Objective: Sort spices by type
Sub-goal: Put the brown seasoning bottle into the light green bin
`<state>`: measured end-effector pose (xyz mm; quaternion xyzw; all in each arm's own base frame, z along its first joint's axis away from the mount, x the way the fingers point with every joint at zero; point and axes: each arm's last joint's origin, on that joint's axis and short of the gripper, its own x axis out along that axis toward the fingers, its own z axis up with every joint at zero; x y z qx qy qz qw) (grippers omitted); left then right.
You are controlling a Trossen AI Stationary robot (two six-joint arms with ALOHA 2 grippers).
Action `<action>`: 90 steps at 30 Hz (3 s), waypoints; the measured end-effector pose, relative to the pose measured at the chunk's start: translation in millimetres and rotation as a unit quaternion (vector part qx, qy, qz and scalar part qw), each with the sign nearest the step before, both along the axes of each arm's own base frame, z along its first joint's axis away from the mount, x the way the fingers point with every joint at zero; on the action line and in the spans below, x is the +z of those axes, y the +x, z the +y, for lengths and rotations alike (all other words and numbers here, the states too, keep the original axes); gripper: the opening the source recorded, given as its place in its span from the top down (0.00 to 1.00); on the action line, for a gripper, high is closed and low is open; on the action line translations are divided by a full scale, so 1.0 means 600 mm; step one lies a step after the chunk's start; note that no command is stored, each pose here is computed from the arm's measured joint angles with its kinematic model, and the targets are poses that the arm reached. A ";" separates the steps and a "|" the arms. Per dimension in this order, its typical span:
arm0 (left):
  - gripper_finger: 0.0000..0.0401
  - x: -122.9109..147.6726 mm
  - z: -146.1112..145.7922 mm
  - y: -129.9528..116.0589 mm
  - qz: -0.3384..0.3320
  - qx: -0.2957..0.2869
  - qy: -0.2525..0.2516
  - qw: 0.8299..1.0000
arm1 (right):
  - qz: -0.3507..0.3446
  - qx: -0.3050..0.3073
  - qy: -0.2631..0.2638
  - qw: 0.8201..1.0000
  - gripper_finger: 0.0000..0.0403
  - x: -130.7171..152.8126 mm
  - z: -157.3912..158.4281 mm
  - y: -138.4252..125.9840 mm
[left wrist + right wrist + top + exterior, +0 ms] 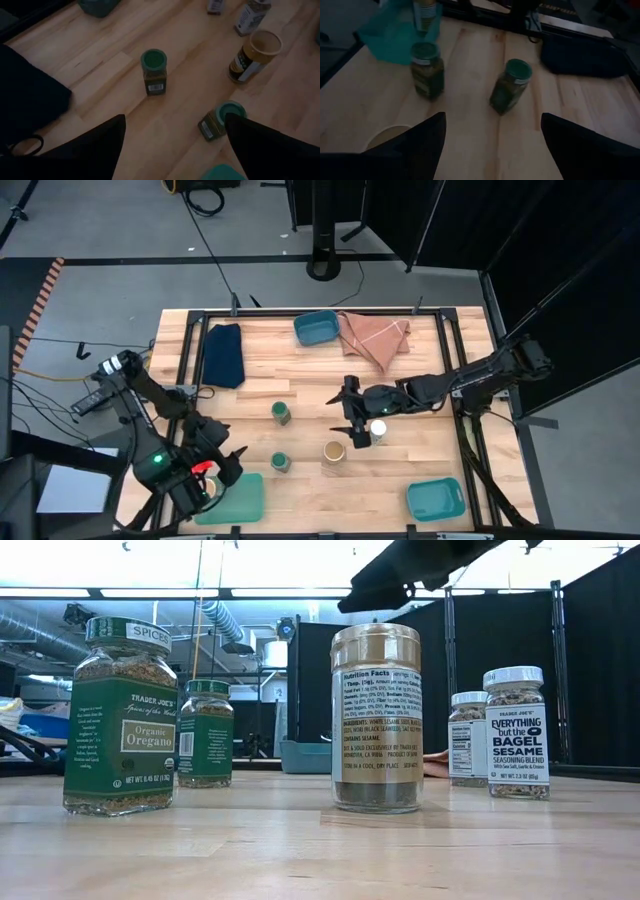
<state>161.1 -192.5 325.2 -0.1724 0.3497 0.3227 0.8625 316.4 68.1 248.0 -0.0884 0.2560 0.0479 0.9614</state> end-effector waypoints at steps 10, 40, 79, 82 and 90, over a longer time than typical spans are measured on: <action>0.14 0.000 0.012 0.015 0.021 -0.011 0.025 0.999 | -0.036 0.001 0.048 0.998 0.12 0.011 0.048 -0.007; 0.14 0.003 0.006 0.010 0.009 -0.043 0.041 0.998 | -0.014 -0.119 0.095 0.988 0.12 -0.059 0.118 0.001; 0.14 0.004 0.006 0.012 -0.008 -0.041 0.051 0.998 | 0.066 -0.123 0.121 0.983 0.04 -0.157 0.145 0.017; 0.14 0.004 0.006 0.012 -0.008 -0.041 0.051 0.998 | 0.064 -0.128 0.129 0.981 0.04 -0.166 0.147 0.021; 0.14 0.004 0.006 0.012 -0.009 -0.041 0.052 0.998 | 0.065 -0.136 0.134 0.979 0.06 -0.173 0.146 0.024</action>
